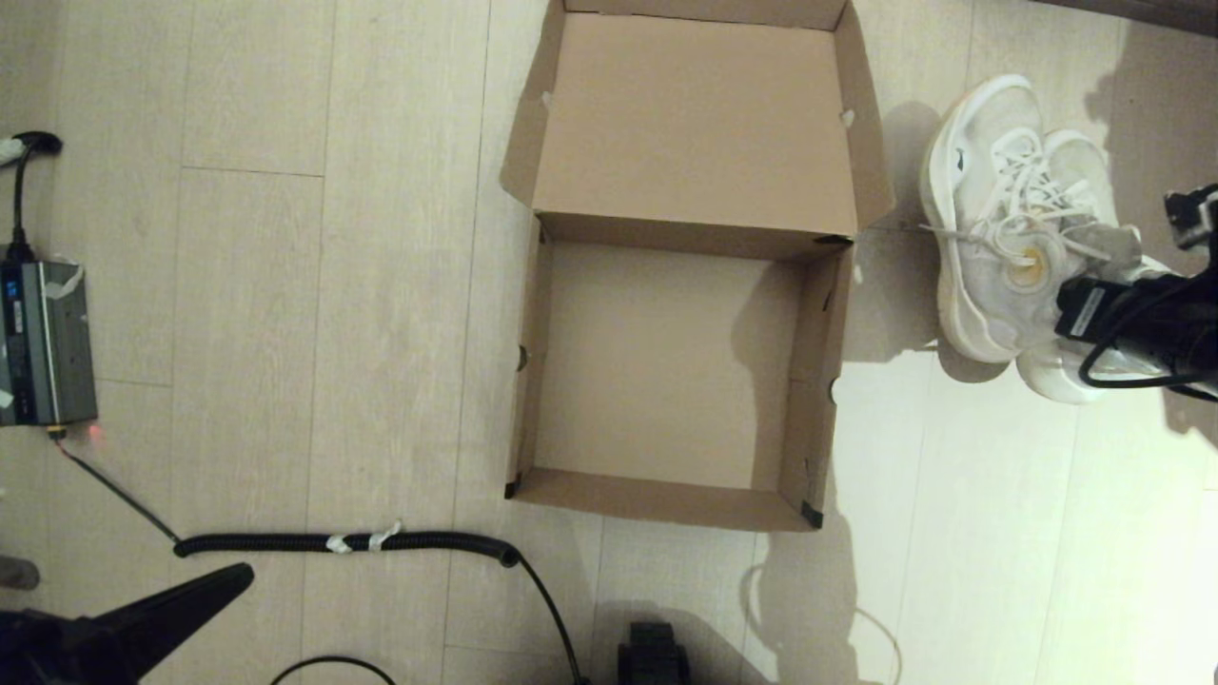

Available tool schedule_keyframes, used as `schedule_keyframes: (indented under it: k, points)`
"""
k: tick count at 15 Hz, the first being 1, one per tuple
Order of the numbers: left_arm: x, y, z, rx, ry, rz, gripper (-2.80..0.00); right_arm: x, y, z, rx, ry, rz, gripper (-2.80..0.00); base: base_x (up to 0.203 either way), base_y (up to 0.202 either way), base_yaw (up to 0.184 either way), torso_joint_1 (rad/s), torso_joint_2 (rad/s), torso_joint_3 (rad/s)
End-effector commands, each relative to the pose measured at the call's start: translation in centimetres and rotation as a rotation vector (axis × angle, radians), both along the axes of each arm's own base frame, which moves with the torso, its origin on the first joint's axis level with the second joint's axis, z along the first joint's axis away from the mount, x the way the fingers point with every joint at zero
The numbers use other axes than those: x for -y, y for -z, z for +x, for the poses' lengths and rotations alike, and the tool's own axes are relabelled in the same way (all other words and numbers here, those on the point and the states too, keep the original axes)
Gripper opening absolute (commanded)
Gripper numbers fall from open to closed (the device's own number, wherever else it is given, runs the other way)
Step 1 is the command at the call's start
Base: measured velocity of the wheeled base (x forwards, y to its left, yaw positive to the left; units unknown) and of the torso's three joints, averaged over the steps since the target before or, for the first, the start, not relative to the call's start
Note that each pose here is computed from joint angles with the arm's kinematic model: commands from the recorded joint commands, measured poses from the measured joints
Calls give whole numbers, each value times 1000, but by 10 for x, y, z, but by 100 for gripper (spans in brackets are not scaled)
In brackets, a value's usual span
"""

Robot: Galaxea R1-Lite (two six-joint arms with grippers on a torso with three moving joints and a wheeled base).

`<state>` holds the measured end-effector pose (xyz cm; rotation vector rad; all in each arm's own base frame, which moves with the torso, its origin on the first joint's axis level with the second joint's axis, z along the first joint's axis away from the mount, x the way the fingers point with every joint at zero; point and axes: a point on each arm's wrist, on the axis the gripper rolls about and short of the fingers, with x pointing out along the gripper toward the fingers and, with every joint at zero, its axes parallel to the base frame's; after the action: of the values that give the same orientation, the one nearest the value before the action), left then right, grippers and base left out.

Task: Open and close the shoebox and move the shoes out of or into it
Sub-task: Put the shoes into the shoe box

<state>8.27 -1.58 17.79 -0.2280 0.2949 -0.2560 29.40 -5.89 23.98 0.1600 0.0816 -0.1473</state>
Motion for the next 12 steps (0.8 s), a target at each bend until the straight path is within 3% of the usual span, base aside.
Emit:
schedule_keyframes:
  k: [1,3,5,9,12]
  points:
    - [0,-4,1,11,-1,-1,-280,-8,-42,-37,56,-2,-7,-280,0,0,0,0,0,0]
    - [1,-9,4,21,-3,-1,-280,-14,-76,-67,41,-4,12,-280,0,0,0,0,0,0]
    - [2,-6,13,-23,-2,4,-280,-21,-101,-93,82,-32,54,-280,0,0,0,0,0,0]
    - [7,7,39,-146,11,23,-280,-52,-117,-122,90,-246,93,-280,0,0,0,0,0,0]
    - [16,14,61,-177,30,37,-280,-83,-118,-143,60,-432,131,-280,0,0,0,0,0,0]
